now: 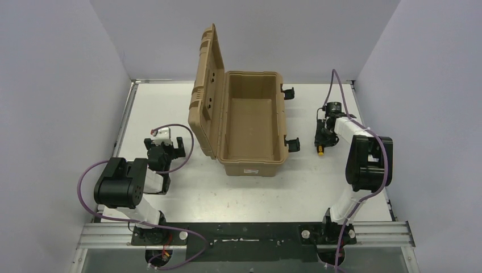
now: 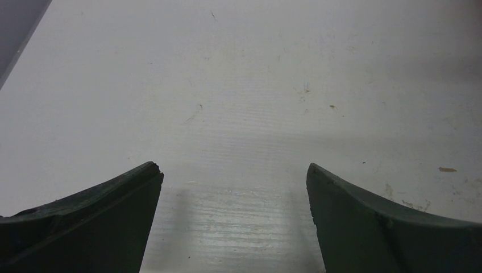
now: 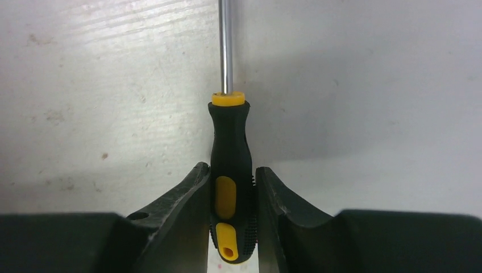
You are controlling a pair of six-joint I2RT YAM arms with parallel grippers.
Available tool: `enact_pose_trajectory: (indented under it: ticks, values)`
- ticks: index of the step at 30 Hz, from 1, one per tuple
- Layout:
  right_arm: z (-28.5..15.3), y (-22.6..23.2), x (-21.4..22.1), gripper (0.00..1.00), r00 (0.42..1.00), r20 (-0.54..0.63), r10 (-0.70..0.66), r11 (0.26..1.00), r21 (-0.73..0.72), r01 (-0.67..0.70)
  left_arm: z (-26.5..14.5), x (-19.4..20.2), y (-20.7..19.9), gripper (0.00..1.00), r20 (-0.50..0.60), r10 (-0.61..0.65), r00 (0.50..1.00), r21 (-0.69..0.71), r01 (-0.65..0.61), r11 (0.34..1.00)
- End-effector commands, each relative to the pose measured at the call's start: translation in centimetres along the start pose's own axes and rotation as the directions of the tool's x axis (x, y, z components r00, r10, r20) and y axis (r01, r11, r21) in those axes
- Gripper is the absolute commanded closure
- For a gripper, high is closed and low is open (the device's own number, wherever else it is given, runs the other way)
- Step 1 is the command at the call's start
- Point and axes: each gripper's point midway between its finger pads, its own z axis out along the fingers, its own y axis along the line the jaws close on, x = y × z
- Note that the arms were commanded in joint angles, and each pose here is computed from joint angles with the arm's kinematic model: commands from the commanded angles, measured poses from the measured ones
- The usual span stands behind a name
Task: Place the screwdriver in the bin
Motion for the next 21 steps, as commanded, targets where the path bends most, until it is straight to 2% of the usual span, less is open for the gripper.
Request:
enact_pose_trajectory:
  ticks: [1,2,4,6,9,12,14,21]
  values:
    - [-9.4,0.4,-6.4,1.0,0.973,0.229,0.009,0.999,0.046,-0.02,0.7,-2.3,0.1,0.03,0.075,-0.008,0.997,-0.008,0.009,1.0]
    - [-11.9,0.7,-7.8,1.0,0.957,0.291,0.015,0.998,0.058,-0.033,0.7,-2.3,0.1,0.03,0.076,-0.008,0.997,-0.008,0.008,1.0]
    - [-17.1,4.3,-9.9,1.0,0.912,0.411,0.001,0.999,0.033,-0.016,0.7,-2.3,0.1,0.03,0.075,-0.009,0.997,-0.008,0.009,1.0]
    - [-21.4,9.5,-10.7,1.0,0.865,0.502,-0.003,0.999,-0.039,0.025,0.7,-2.3,0.1,0.03,0.075,-0.009,0.997,-0.007,0.009,1.0]
    - [-24.5,16.5,-10.7,1.0,0.83,0.558,0.002,0.984,-0.151,0.099,0.7,-2.3,0.1,0.03,0.076,-0.009,0.997,-0.008,0.01,1.0]
    - [-23.6,22.7,-9.4,1.0,0.841,0.54,-0.005,0.953,-0.253,0.168,0.7,-2.2,0.1,0.03,0.074,-0.008,0.997,-0.009,0.009,1.0]
    - [-21.2,25.7,-8.5,1.0,0.866,0.499,-0.022,0.94,-0.285,0.189,0.7,-2.3,0.1,0.03,0.075,-0.008,0.997,-0.009,0.009,1.0]
    - [-10.7,30.3,-5.2,1.0,0.942,0.322,-0.1,0.945,-0.267,0.191,0.7,-2.2,0.1,0.03,0.075,-0.009,0.997,-0.009,0.009,1.0]
